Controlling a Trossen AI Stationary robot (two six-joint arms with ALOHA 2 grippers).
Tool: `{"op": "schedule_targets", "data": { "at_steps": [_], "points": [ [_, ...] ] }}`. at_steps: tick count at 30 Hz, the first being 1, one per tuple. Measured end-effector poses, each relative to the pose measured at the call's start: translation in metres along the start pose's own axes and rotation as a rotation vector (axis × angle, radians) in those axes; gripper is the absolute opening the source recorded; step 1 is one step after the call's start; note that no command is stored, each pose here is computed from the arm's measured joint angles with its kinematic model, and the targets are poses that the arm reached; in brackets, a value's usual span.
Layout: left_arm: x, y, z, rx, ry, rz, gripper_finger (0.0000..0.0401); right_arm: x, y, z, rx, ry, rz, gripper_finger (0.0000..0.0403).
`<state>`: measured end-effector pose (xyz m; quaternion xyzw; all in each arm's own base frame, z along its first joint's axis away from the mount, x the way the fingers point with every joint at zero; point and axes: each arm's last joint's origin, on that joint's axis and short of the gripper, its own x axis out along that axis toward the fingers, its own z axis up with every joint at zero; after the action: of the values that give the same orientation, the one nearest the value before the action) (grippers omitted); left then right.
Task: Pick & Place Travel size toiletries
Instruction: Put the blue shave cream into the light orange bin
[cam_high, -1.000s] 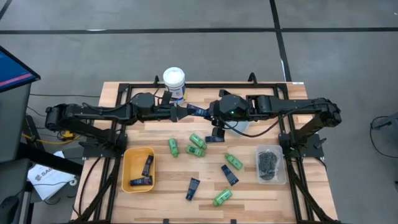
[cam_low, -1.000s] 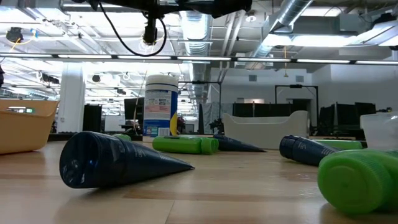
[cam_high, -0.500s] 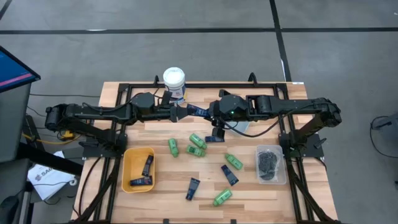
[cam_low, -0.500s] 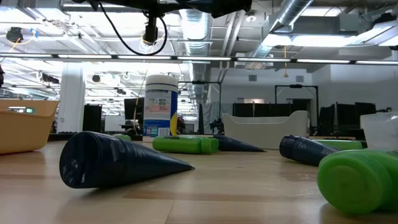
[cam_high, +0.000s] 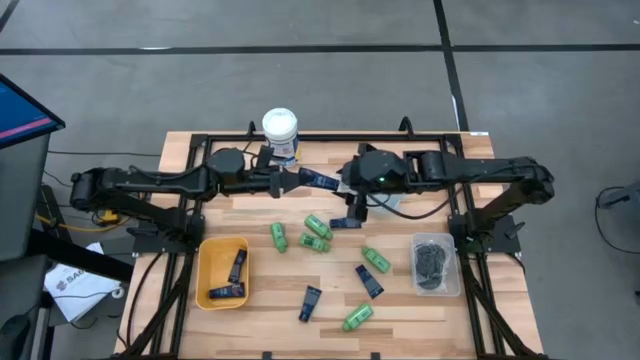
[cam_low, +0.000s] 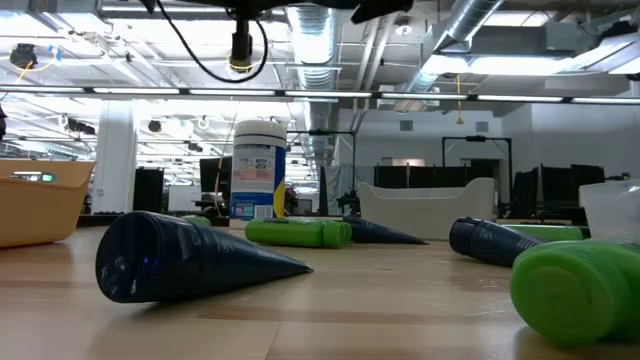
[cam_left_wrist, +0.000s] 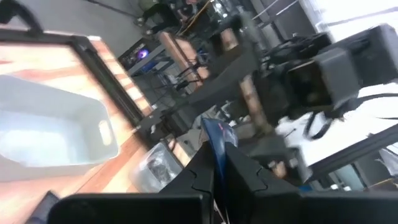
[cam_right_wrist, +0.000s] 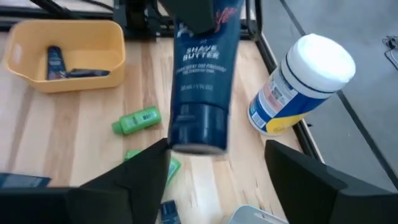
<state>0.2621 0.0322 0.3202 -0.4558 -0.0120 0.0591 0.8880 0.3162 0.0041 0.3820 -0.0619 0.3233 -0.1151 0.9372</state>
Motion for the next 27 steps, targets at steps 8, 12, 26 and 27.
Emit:
{"op": "schedule_targets", "data": {
  "at_steps": [8, 12, 26, 27],
  "points": [
    [-0.043, -0.004, -0.003, -0.018, 0.21, 0.098, 0.0006, -0.044, -0.001, -0.009, 0.048, 0.027, 0.031, 0.026],
    [-0.077, -0.005, -0.016, -0.12, 0.373, 0.209, 0.0006, -0.059, -0.001, -0.014, 0.082, 0.042, 0.041, 0.026],
    [-0.134, -0.011, -0.084, -0.404, 0.737, 0.675, 0.0006, -0.049, 0.002, -0.02, 0.097, 0.129, 0.034, 0.026],
    [-0.134, -0.011, -0.09, -0.407, 0.754, 0.705, 0.0006, -0.047, 0.003, -0.021, 0.094, 0.14, 0.033, 0.026]
  ]
}}
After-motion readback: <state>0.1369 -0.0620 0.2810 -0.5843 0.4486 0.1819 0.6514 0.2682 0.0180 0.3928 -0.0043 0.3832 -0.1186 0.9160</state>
